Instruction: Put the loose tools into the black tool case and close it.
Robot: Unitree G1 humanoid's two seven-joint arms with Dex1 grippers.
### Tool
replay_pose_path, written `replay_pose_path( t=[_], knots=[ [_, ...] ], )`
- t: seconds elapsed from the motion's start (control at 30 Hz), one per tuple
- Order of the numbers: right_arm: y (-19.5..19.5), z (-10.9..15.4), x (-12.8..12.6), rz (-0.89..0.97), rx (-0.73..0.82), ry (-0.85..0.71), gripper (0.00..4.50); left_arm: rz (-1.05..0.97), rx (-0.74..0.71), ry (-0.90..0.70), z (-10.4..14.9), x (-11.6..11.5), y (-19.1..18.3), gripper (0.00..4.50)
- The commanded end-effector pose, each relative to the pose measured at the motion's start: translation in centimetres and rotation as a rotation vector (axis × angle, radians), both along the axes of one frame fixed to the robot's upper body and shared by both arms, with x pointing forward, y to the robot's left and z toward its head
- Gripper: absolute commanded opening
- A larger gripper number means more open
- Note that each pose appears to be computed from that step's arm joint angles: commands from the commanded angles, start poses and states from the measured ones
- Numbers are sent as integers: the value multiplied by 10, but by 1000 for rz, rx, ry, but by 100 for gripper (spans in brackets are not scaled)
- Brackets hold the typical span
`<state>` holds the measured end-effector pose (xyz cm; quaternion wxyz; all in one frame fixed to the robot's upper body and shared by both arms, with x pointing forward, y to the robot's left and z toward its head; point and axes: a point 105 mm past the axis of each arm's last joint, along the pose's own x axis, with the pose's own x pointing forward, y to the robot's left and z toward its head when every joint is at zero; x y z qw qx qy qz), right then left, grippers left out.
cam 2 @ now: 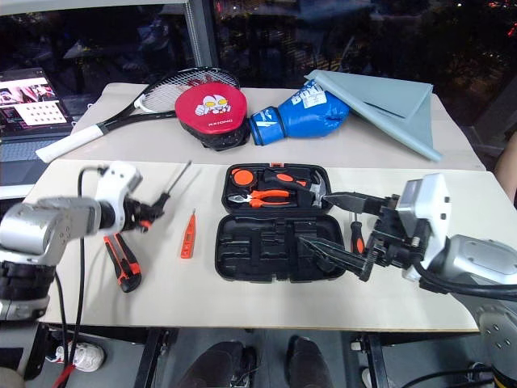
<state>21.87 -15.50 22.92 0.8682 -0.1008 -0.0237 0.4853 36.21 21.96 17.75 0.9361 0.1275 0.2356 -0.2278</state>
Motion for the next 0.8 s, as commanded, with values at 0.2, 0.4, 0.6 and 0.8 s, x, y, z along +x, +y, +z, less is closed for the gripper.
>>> replay_pose_path(
  t=[0.2,0.4,0.6,0.8],
  knots=[
    [-8,-9,-21,-12,-22,81,450,-709,164,-215,51,-3,-98,93],
    [-19,-19,-20,-120,-11,84,450,-1005,311,-138,19,-10,-145,93],
    [-25,-22,-19,-203,8,71,450,-999,369,-25,-9,1,-162,93],
    [-28,-17,-19,-246,49,53,450,-976,316,55,-16,-1,-167,93]
  ],
)
